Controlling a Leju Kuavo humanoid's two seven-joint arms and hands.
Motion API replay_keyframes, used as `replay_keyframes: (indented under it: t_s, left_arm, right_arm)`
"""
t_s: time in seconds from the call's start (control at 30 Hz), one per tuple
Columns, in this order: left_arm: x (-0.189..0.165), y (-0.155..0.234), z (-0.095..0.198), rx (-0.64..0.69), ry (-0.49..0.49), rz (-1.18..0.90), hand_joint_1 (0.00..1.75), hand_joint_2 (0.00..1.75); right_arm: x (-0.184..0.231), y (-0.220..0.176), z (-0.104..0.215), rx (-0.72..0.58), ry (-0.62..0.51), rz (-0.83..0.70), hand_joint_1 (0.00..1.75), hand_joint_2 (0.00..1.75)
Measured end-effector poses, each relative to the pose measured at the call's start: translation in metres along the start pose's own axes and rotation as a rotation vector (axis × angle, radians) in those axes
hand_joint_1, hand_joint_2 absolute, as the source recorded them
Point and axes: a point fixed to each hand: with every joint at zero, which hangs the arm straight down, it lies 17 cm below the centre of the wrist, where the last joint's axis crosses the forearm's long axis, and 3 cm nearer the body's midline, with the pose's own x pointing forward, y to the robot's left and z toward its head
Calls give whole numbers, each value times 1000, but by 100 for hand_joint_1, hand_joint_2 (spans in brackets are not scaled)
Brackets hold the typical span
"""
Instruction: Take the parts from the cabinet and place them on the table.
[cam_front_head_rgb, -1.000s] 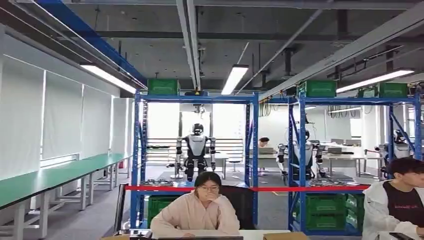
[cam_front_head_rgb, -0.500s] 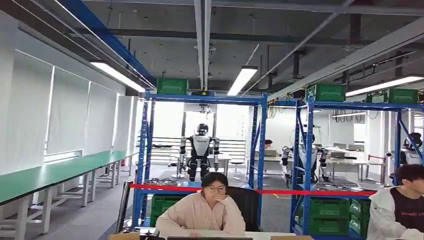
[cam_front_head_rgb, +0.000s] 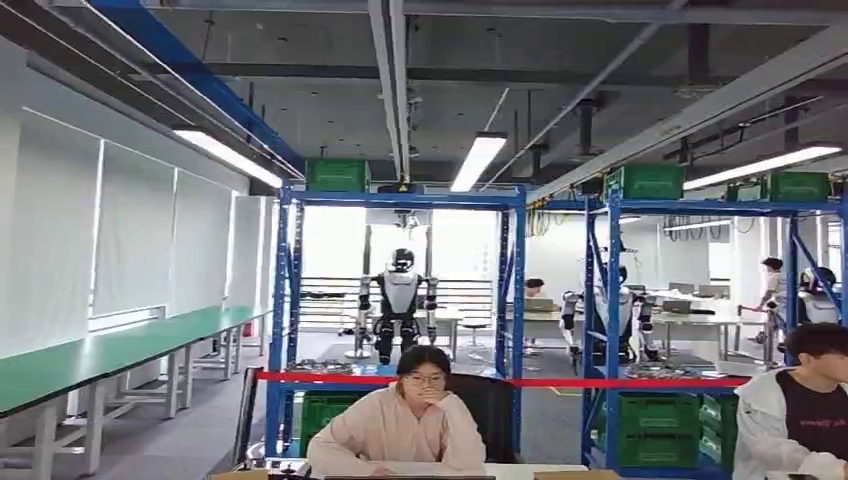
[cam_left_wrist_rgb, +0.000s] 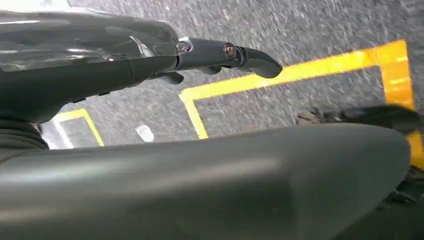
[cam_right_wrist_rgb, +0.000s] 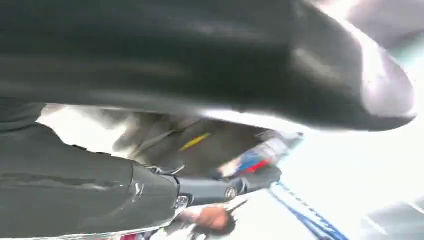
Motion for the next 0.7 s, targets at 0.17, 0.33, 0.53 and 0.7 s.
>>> replay_keyframes:
  t_s: [0.17,0.33,0.53,0.7]
  left_arm:
    - [-8,1,1,13,10,9,0,0]
    - [-5,3,0,25,6,38,0,0]
    - [-5,3,0,35,8,52,0,0]
    - [-5,2,0,35,9,59,0,0]
  right_arm:
    - [41,32,27,-168,-117,-278,0,0]
    - [82,44,51,-260,-230,-355,0,0]
    - [108,53,74,-314,-284,-376,0,0]
    - [118,54,84,-339,-303,-375,0,0]
